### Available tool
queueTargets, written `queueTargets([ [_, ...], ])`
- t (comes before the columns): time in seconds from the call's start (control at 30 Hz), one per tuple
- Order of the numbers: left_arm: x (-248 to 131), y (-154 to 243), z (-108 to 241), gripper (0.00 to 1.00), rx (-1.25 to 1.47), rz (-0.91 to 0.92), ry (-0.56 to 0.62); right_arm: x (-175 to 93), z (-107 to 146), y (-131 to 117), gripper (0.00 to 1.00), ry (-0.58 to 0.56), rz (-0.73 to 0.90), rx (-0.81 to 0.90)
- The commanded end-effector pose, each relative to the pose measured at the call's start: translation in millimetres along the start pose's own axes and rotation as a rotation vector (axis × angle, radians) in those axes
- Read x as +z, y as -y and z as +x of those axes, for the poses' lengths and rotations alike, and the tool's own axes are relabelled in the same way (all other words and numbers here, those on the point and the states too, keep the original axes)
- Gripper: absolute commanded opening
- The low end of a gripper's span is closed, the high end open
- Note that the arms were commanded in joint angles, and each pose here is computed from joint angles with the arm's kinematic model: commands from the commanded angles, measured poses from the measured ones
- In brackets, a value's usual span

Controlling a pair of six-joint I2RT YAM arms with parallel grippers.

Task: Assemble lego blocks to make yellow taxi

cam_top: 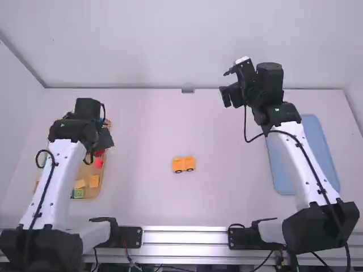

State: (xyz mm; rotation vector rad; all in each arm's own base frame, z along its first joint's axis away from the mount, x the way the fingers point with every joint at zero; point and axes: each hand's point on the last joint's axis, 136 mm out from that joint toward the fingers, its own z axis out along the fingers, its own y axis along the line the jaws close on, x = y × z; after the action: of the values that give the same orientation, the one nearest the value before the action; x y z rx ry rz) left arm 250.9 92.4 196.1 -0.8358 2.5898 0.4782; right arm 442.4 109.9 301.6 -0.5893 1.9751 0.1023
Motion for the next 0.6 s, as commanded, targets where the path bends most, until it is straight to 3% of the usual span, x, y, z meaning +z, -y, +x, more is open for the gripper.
queueTargets([
  [0.0, -1, -41, -7, 0.99, -0.289, -0.167, 0.06, -3, -14, 1, 0.99, 0.031, 0.0, -0.005],
  [0.2, 22, -73, 6, 0.99, -0.408, -0.22, -0.02, -3, -14, 1, 0.98, 0.029, -0.001, -0.005],
  [0.57, 92, -40, 18, 0.99, -0.085, 0.262, -0.203, -3, -15, 1, 0.98, 0.033, 0.0, -0.005],
])
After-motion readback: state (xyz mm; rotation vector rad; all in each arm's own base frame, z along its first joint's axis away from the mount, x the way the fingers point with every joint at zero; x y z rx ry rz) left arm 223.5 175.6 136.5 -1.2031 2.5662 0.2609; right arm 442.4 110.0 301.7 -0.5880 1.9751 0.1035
